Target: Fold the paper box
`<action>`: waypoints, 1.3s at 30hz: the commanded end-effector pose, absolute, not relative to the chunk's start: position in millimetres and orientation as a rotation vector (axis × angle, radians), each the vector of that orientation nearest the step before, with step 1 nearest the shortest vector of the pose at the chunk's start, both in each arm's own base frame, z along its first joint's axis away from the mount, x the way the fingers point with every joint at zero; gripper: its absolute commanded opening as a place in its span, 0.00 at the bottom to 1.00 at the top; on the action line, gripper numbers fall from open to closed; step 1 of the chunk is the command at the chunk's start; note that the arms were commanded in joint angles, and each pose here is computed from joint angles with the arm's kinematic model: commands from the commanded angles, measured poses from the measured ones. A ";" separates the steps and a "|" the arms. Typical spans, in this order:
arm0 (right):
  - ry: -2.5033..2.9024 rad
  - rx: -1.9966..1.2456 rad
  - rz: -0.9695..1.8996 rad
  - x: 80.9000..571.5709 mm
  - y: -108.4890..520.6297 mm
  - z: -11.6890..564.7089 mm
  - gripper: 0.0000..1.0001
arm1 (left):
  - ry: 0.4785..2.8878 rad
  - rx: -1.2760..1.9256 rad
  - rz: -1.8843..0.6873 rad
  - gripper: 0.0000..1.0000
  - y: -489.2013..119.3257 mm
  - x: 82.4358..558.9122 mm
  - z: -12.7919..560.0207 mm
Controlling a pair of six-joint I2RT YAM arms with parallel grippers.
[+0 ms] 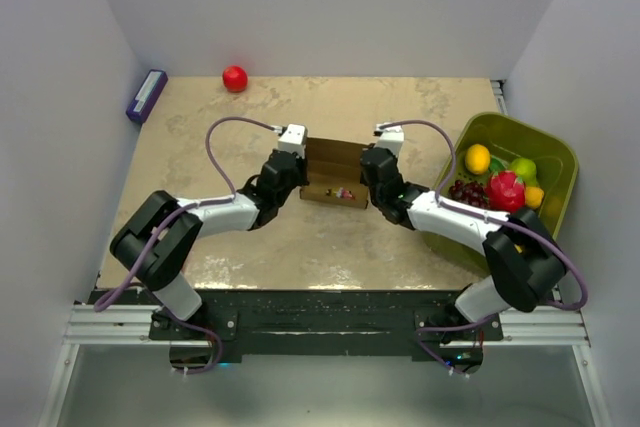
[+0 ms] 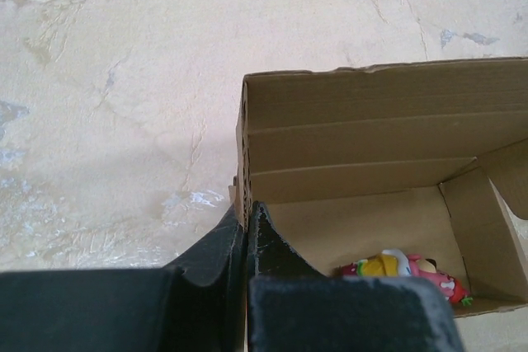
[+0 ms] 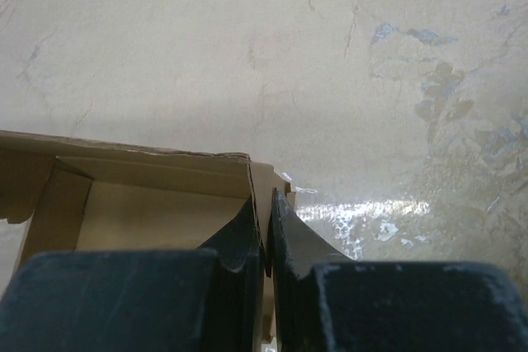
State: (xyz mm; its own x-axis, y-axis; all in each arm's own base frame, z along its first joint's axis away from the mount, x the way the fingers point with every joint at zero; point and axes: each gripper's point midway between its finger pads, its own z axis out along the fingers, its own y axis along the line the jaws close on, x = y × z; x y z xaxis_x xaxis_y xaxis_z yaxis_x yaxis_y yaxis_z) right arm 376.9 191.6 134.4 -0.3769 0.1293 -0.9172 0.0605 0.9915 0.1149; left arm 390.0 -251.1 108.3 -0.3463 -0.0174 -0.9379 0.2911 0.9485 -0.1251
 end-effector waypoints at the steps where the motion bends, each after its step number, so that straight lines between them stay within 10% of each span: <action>1: 1.925 0.190 0.143 365.4 199.3 143.6 0.07 | 2.041 0.249 -0.342 0.00 -256.2 351.5 63.7; 14: 1.981 0.220 0.114 340.0 188.5 115.5 0.20 | 2.055 0.256 -0.226 0.00 -240.7 329.6 40.4; 27: 2.051 0.101 0.217 306.2 187.5 130.8 0.72 | 2.043 0.273 -0.196 0.00 -237.9 320.8 48.0; 39: 2.055 -0.160 0.394 263.1 193.4 199.7 0.76 | 2.049 0.304 -0.174 0.02 -237.3 320.0 49.0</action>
State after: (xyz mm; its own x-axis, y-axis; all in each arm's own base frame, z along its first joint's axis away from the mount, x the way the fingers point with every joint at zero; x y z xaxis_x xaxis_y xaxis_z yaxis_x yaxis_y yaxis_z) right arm 273.4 188.0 177.7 -0.4759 0.1316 -0.8696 -0.1881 0.9506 0.2469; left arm 344.6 -254.2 91.2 -0.3365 -0.0017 -0.9417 0.2677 0.9586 -0.0973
